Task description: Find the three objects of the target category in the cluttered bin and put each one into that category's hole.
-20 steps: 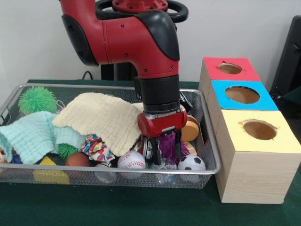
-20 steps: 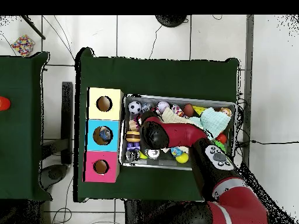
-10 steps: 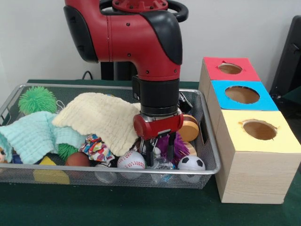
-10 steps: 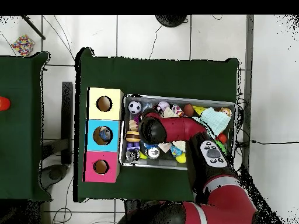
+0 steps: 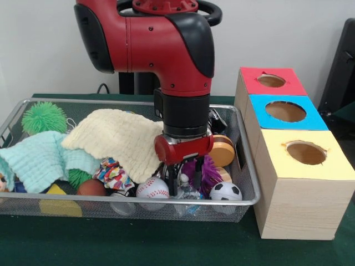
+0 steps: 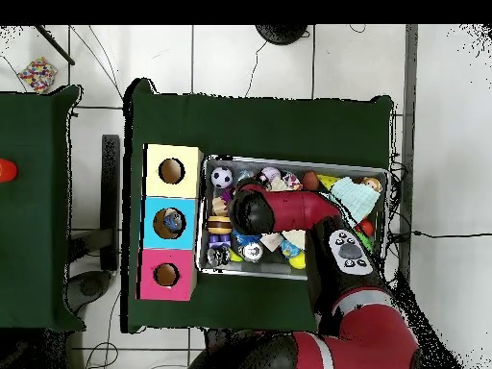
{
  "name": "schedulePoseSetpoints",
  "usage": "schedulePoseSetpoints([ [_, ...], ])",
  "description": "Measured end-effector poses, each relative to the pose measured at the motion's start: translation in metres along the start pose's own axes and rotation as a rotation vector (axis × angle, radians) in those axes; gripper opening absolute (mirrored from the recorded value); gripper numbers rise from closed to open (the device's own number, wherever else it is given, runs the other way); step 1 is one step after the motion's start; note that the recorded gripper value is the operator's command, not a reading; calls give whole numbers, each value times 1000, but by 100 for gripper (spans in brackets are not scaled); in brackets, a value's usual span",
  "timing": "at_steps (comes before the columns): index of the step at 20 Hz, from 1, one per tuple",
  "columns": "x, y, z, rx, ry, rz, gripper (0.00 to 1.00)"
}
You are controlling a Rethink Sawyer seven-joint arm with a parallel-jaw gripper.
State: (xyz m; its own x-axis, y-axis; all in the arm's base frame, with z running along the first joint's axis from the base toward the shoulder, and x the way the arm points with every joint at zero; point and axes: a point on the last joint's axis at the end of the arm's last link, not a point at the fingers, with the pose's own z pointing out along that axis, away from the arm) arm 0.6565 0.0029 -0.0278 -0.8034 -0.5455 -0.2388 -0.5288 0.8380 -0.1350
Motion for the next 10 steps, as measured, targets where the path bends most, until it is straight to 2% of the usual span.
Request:
schedulePoseSetpoints([
  [7, 0, 0, 0, -1, 1, 0, 100],
  [8, 0, 0, 0, -1, 3, 0, 0],
  [10, 1, 0, 0, -2, 4, 0, 0],
])
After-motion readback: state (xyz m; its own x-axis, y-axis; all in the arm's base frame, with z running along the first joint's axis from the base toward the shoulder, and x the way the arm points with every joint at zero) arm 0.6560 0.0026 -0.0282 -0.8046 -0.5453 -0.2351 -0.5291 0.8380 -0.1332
